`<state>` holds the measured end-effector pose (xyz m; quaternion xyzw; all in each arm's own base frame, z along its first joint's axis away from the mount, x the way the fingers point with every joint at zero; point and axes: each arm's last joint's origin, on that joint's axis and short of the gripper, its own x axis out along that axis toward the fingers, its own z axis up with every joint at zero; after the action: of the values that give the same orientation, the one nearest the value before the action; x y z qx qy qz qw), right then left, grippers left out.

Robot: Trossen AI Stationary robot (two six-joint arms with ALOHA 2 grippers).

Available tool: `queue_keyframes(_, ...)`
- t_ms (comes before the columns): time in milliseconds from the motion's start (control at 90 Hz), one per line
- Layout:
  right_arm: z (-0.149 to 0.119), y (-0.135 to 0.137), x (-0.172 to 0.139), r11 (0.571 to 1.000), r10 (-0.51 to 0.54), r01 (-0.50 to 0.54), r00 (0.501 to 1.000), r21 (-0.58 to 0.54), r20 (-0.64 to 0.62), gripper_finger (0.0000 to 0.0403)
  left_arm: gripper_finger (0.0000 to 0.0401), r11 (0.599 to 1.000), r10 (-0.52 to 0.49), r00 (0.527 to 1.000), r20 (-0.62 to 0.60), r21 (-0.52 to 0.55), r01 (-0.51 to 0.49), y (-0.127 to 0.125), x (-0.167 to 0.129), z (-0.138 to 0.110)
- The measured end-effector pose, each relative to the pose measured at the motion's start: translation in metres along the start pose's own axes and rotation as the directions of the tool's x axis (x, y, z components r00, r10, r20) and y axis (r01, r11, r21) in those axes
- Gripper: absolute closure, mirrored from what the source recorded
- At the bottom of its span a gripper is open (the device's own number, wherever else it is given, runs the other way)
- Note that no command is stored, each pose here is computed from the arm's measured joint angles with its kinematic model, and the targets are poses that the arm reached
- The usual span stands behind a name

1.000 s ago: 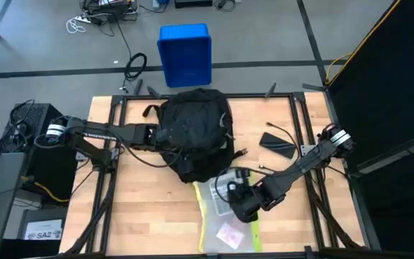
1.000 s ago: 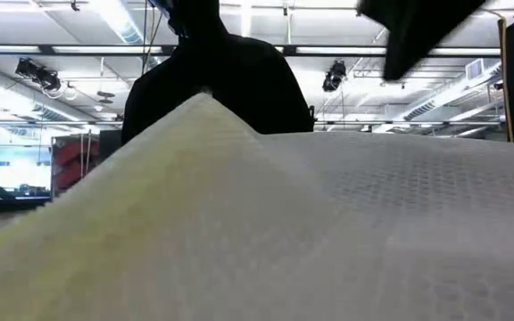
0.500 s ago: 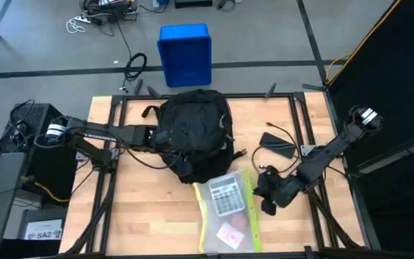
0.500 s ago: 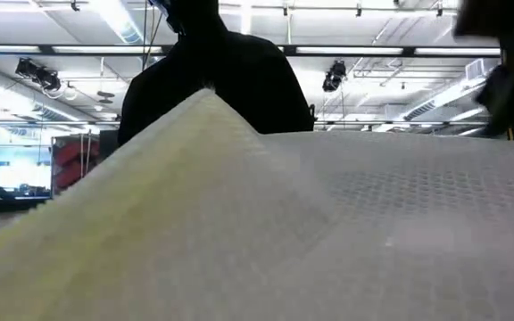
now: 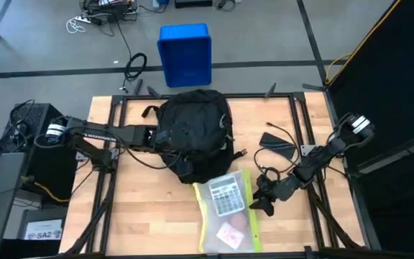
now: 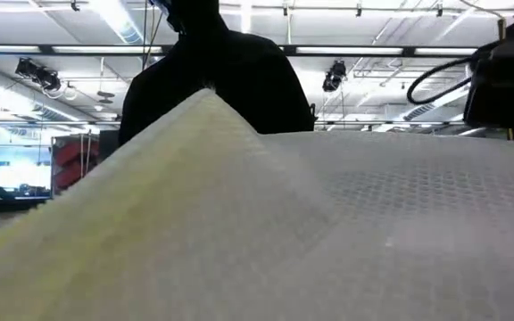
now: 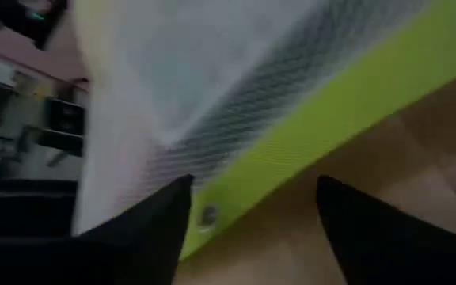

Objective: Unpack backpack
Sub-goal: Put the zip lock bag into the backpack

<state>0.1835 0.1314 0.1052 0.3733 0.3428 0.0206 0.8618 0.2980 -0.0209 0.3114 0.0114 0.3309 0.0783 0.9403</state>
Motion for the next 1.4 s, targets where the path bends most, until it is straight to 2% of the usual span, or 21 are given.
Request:
queue_keyframes(133, 0.009, 0.000, 0.022, 1.000, -0.004, 0.004, 1.000, -0.006, 0.002, 0.0096, 0.0401, 1.000, 0.000, 1.000, 0.001, 0.000, 0.000, 0.000, 0.000, 0.000)
queue_keyframes(244, 0.021, 0.007, 0.040, 0.997, 0.057, -0.056, 0.998, -0.052, 0.004, 0.0068, 0.0401, 1.000, 0.000, 1.000, 0.000, 0.000, 0.000, 0.000, 0.000, 0.000)
queue_keyframes(367, 0.034, 0.015, 0.052, 0.987, 0.133, -0.132, 0.991, -0.095, 0.006, 0.0061, 0.0401, 1.000, 0.000, 1.000, -0.003, -0.004, 0.000, 0.000, 0.000, 0.000)
queue_keyframes(478, 0.044, 0.016, 0.061, 0.982, 0.144, -0.142, 0.990, -0.123, 0.010, 0.0074, 0.0401, 1.000, -0.001, 1.000, -0.004, -0.008, 0.001, 0.000, 0.000, 0.000)
queue_keyframes(611, 0.054, 0.009, 0.071, 0.983, 0.128, -0.122, 0.991, -0.139, 0.038, 0.0106, 0.0401, 1.000, -0.002, 1.000, -0.006, -0.012, 0.002, 0.000, 0.000, -0.001)
queue_keyframes(700, 0.056, 0.004, 0.076, 0.982, 0.115, -0.107, 0.993, -0.158, 0.040, 0.0149, 0.0401, 1.000, -0.002, 1.000, -0.007, -0.012, 0.002, 0.000, 0.000, -0.001)
queue_keyframes(822, 0.058, 0.004, 0.079, 0.972, 0.128, -0.119, 0.991, -0.205, 0.031, 0.0252, 0.0401, 1.000, -0.002, 1.000, -0.007, -0.012, 0.002, 0.000, 0.000, -0.001)
queue_keyframes(922, 0.061, 0.009, 0.078, 0.955, 0.197, -0.185, 0.980, -0.232, 0.031, 0.0355, 0.0401, 1.000, -0.004, 1.000, -0.003, -0.013, 0.004, 0.000, 0.000, 0.000)
queue_keyframes(967, 0.062, 0.011, 0.078, 0.948, 0.229, -0.214, 0.973, -0.236, 0.040, 0.0379, 0.0401, 1.000, -0.005, 1.000, -0.003, -0.012, 0.005, 0.000, 0.000, 0.000)
queue_keyframes(1122, 0.066, 0.019, 0.075, 0.921, 0.302, -0.263, 0.948, -0.288, 0.098, 0.0393, 0.0401, 1.000, -0.008, 1.000, -0.004, -0.013, 0.008, -0.001, 0.000, 0.000)
queue_keyframes(1400, 0.073, 0.038, 0.060, 0.879, 0.358, -0.261, 0.915, -0.400, 0.189, 0.0396, 0.0401, 1.000, -0.005, 1.000, -0.003, -0.013, 0.005, -0.001, 0.000, 0.000)
